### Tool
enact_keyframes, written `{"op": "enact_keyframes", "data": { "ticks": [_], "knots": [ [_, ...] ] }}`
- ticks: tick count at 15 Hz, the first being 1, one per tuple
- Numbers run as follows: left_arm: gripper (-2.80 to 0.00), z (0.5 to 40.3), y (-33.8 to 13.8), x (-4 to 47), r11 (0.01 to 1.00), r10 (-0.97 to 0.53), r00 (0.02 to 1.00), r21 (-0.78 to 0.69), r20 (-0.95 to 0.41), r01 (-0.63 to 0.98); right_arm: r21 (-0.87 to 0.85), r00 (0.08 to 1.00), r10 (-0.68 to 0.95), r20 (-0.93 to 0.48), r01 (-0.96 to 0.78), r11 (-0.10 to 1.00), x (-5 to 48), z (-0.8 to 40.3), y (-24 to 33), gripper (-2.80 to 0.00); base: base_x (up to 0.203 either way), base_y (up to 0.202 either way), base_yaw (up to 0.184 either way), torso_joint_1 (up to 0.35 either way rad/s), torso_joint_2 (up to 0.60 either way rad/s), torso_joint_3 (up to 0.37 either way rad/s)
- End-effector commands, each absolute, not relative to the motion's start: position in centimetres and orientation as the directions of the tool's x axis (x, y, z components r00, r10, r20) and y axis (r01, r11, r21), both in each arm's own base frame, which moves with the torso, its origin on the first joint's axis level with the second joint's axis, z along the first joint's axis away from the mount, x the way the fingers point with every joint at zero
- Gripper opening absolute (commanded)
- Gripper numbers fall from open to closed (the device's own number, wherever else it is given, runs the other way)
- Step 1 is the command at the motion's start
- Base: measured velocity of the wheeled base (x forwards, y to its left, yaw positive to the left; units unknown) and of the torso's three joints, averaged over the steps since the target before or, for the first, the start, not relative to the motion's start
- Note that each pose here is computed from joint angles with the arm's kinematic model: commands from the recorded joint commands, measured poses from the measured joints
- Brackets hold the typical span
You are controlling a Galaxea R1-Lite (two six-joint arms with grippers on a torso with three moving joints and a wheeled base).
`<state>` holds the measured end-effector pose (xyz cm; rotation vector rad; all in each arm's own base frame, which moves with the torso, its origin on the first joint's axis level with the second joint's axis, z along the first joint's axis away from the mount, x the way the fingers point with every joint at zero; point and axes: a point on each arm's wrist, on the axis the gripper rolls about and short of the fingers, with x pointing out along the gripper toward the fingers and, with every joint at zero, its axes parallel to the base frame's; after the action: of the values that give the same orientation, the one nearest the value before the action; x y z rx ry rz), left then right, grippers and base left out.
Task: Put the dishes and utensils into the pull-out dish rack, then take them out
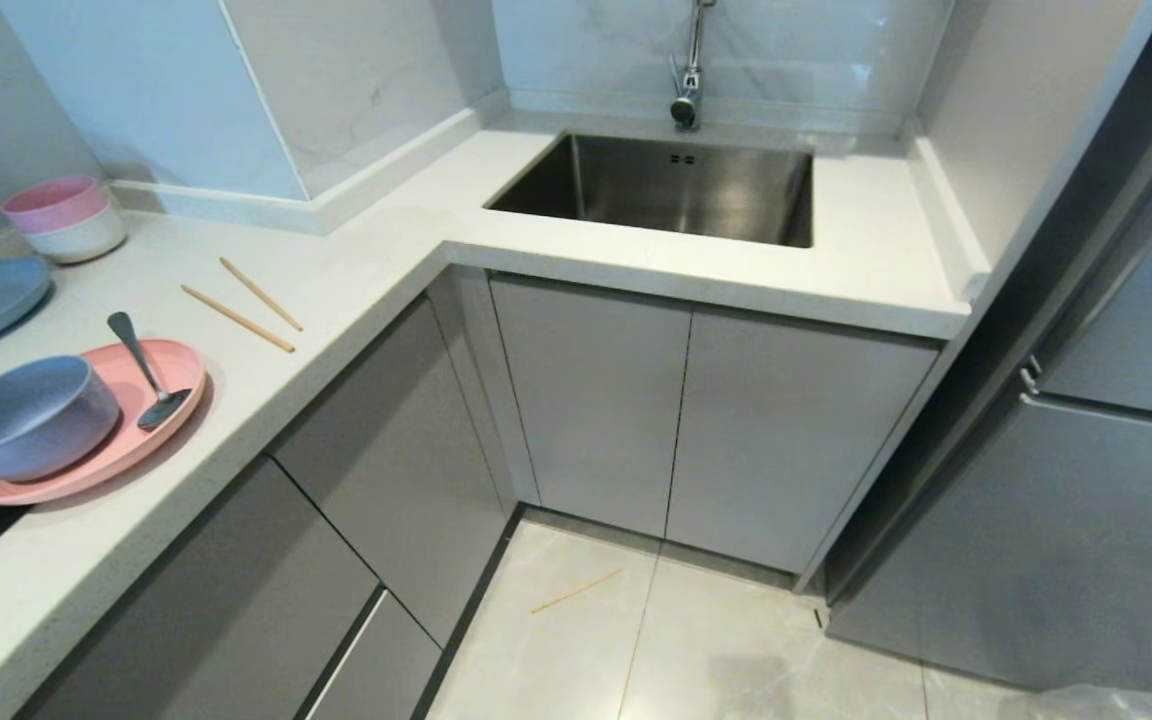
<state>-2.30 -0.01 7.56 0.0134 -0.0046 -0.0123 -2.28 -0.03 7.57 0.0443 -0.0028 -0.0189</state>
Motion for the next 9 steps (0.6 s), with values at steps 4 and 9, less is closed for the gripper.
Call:
{"op": "enact_keyframes", "data": {
  "ticks": [4,9],
  "knots": [
    [-2.8,7.57,-0.01,-2.29,1.0,-0.012,1.0,0.014,0.004,0.012,0.045,1.0,-0.018,0.003,0.018,0.999,-2.28,7.58,-0.03,-2.8,0.0,0.0,0.0,0.004,0.0,0.202],
    [-2.8,7.57,-0.01,-2.3,1.0,-0.012,1.0,0.014,0.005,0.012,0.045,1.0,-0.02,0.003,0.02,0.999,-2.28,7.58,-0.03,-2.8,0.0,0.0,0.0,0.001,0.0,0.198]
  ]
}}
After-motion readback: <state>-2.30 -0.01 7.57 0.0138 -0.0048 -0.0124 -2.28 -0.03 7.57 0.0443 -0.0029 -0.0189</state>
